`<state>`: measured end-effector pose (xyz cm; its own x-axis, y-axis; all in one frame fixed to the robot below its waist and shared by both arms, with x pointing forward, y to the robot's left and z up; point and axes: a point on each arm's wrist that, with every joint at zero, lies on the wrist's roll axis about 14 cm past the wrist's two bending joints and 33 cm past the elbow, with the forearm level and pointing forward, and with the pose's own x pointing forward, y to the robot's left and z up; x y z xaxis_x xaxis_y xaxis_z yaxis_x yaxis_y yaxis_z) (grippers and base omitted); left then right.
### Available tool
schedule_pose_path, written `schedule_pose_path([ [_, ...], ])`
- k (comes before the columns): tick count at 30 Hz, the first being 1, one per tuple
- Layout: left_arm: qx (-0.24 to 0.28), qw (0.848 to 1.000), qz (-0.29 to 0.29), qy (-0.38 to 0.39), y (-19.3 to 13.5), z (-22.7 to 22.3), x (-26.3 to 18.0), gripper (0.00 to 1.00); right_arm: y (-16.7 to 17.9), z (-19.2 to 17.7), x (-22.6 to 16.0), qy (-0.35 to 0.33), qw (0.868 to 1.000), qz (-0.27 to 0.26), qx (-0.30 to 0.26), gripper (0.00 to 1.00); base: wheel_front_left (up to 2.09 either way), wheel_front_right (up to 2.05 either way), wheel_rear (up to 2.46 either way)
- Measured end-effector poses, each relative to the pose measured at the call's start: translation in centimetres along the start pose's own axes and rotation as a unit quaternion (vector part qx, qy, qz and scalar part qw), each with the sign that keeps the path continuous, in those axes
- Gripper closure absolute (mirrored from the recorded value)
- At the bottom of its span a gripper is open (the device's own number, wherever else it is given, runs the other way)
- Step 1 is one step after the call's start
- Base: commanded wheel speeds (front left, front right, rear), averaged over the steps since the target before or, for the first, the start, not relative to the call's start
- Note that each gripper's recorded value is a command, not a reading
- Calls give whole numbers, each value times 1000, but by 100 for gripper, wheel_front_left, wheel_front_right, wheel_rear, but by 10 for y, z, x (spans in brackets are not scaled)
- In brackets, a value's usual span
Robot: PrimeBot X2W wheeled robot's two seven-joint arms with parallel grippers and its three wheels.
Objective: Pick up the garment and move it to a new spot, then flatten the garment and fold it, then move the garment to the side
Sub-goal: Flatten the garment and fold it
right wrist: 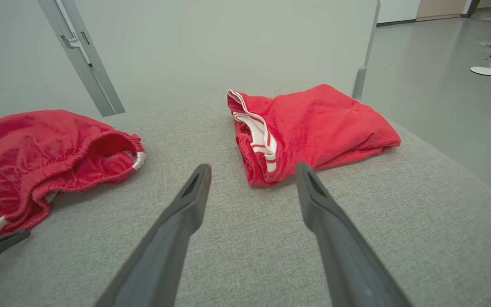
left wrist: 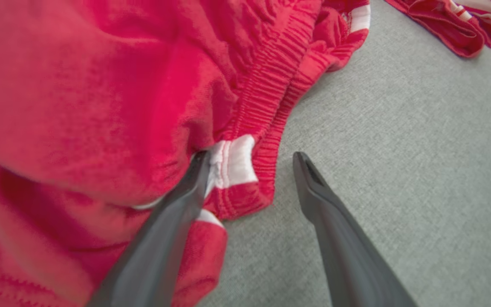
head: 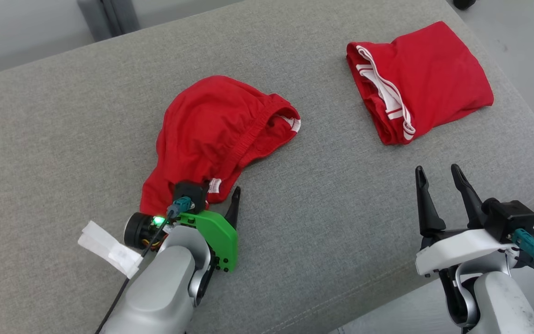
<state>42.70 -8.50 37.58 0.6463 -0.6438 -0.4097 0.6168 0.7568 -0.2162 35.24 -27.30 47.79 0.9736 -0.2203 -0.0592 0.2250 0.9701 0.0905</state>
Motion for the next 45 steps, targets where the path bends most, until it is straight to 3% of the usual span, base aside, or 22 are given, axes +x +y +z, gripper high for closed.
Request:
schedule_pose_path([
  [3,0,1000,12,1,5,-1,2,3,2,-2,2,1,1000,1,2,0,0,0,0],
  [4,-1,1000,15,-2,7,0,2,41,4,-2,3,1,1000,4,3,0,0,0,0],
  [5,-1,1000,17,-7,9,3,2,100,5,-3,4,1,1000,6,4,0,0,0,0],
  [11,-13,999,14,-47,13,22,-3,100,16,0,10,-4,1000,21,9,0,0,0,0],
  [16,-10,987,-29,-156,1,102,-2,100,22,1,12,-7,999,30,12,0,0,0,0],
  [22,-9,946,-133,-295,-54,213,-29,100,28,5,12,-13,999,38,14,0,0,0,0],
  [28,-29,886,-234,-401,-108,294,-86,100,32,10,10,-20,999,45,17,0,0,0,0],
  [31,-51,878,-223,-421,-103,309,-98,100,37,12,10,-21,998,52,18,0,0,0,0],
  [34,-76,889,-165,-420,-72,306,-93,100,43,13,12,-22,998,61,19,0,0,0,0],
  [38,-96,934,-37,-342,3,236,-64,100,54,10,14,-17,997,77,20,0,0,0,0],
  [40,-100,949,20,-299,39,197,-58,100,58,9,16,-16,996,83,21,0,0,0,0],
  [45,-98,963,132,-213,108,122,-64,100,70,8,22,-12,995,100,20,0,0,0,0],
])
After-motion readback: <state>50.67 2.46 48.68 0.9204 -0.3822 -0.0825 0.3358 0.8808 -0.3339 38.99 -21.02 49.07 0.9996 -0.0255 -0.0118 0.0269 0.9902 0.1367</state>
